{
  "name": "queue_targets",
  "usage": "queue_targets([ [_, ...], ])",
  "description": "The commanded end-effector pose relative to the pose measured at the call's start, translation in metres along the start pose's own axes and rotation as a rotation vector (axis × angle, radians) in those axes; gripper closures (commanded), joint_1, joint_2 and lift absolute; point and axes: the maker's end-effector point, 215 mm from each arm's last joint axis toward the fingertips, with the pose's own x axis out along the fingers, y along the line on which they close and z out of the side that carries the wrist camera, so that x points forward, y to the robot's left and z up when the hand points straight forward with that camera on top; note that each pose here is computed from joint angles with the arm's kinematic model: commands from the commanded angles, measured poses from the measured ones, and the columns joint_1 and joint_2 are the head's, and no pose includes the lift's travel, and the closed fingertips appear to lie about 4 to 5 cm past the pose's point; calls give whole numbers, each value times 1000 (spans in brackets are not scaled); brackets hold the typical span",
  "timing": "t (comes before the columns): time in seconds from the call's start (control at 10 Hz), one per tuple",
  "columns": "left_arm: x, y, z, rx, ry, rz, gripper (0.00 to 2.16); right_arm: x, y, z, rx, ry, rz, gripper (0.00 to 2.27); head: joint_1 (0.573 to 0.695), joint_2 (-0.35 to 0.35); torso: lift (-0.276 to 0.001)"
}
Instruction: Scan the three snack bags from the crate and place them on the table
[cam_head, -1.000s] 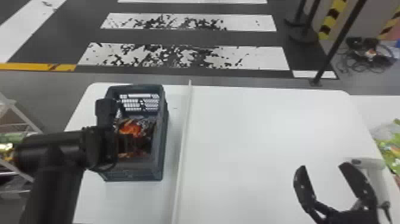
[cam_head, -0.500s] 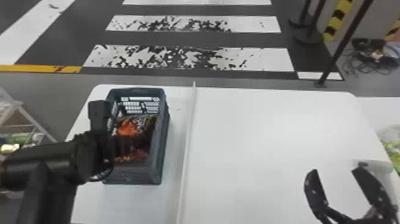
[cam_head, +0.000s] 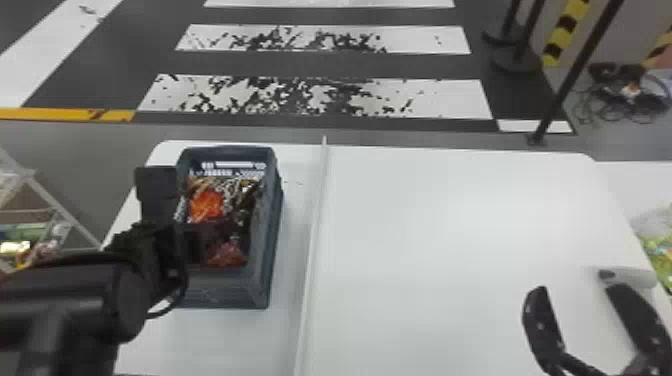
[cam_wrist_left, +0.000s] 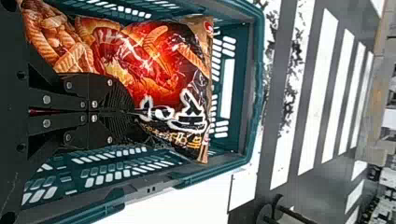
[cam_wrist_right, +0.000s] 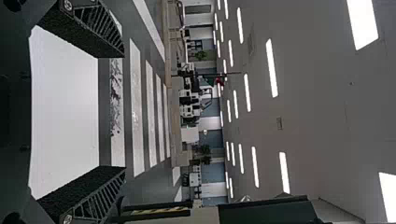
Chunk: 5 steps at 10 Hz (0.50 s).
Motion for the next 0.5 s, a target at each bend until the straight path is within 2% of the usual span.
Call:
queue_targets([
  [0.0, -11, -3, 13, 17, -51, 4, 2128, -2, -2, 6, 2, -18, -5, 70, 695, 33, -37],
  [0.2, -27, -5, 32, 38, -124, 21, 2128, -4, -3, 6, 3, -22, -9, 70, 695, 28, -37],
  [0.4, -42, -9, 42, 51, -168, 22, 2128, -4, -4, 6, 3, -24, -9, 70, 695, 26, -37],
])
